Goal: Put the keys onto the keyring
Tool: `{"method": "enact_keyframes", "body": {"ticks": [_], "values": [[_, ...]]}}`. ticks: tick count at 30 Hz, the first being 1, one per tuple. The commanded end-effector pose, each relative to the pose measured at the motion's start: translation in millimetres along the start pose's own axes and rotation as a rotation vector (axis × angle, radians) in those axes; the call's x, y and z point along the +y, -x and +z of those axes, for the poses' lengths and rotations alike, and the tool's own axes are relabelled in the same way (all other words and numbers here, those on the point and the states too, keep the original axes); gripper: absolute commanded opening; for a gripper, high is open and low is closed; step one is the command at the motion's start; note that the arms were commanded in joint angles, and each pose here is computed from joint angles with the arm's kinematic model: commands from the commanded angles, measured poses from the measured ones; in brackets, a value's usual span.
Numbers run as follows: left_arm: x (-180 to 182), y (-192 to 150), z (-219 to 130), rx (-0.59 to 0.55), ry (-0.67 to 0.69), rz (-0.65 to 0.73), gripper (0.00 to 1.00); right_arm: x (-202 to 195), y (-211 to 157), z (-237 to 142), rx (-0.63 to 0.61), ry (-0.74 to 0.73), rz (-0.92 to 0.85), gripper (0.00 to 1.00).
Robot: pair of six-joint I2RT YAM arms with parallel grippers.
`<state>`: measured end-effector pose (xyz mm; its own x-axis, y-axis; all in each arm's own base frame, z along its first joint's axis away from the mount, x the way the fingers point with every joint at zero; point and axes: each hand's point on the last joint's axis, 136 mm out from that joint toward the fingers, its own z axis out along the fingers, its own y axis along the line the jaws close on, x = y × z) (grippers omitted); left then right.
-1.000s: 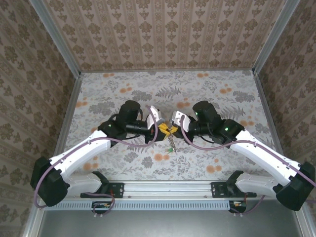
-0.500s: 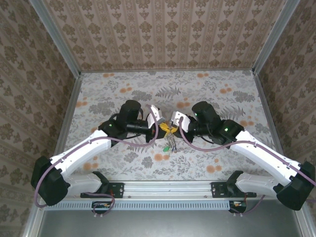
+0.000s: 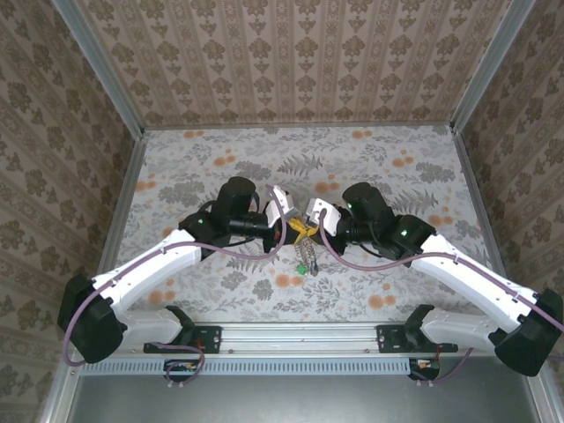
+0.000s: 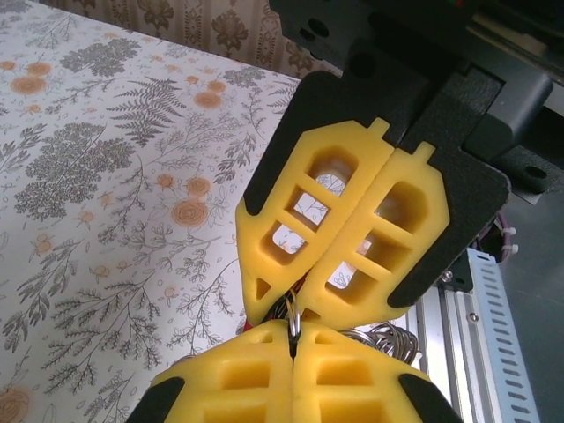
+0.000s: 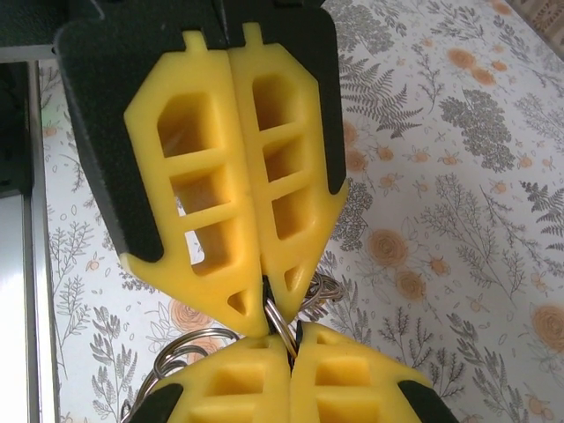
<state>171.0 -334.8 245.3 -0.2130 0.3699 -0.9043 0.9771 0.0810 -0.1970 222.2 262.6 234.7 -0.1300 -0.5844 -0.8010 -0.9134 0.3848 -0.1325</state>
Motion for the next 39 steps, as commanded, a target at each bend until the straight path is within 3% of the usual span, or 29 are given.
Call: {"method": "enact_keyframes", "body": {"ticks": [1,5,10,26,39], "values": [[-22.1,29.9,-7.0,-0.131,-0.059,0.140,0.00,6.2,35.5,-11.8,-0.169,0.026,-0.036,0.07],[-25.3,45.3,-19.1,-0.204,-0.083,0.142,0.00,2.0,23.6,-23.2,-0.187,0.013,-0.014,0.28],[-31.7,54.5,-27.9,-0.255,-0.106,0.182,0.00,8.2,12.0,-32.9,-0.209,0.062,0.010,0.34],[-39.3,66.2,-37.1,-0.340,-0.150,0.190,0.00,6.4,27.7,-43.4,-0.353,0.051,0.033,0.37],[-56.3,68.5,-42.8,-0.354,-0.243,0.230,0.00,17.2,22.7,-31.7,-0.351,0.133,0.020,0.41]]}}
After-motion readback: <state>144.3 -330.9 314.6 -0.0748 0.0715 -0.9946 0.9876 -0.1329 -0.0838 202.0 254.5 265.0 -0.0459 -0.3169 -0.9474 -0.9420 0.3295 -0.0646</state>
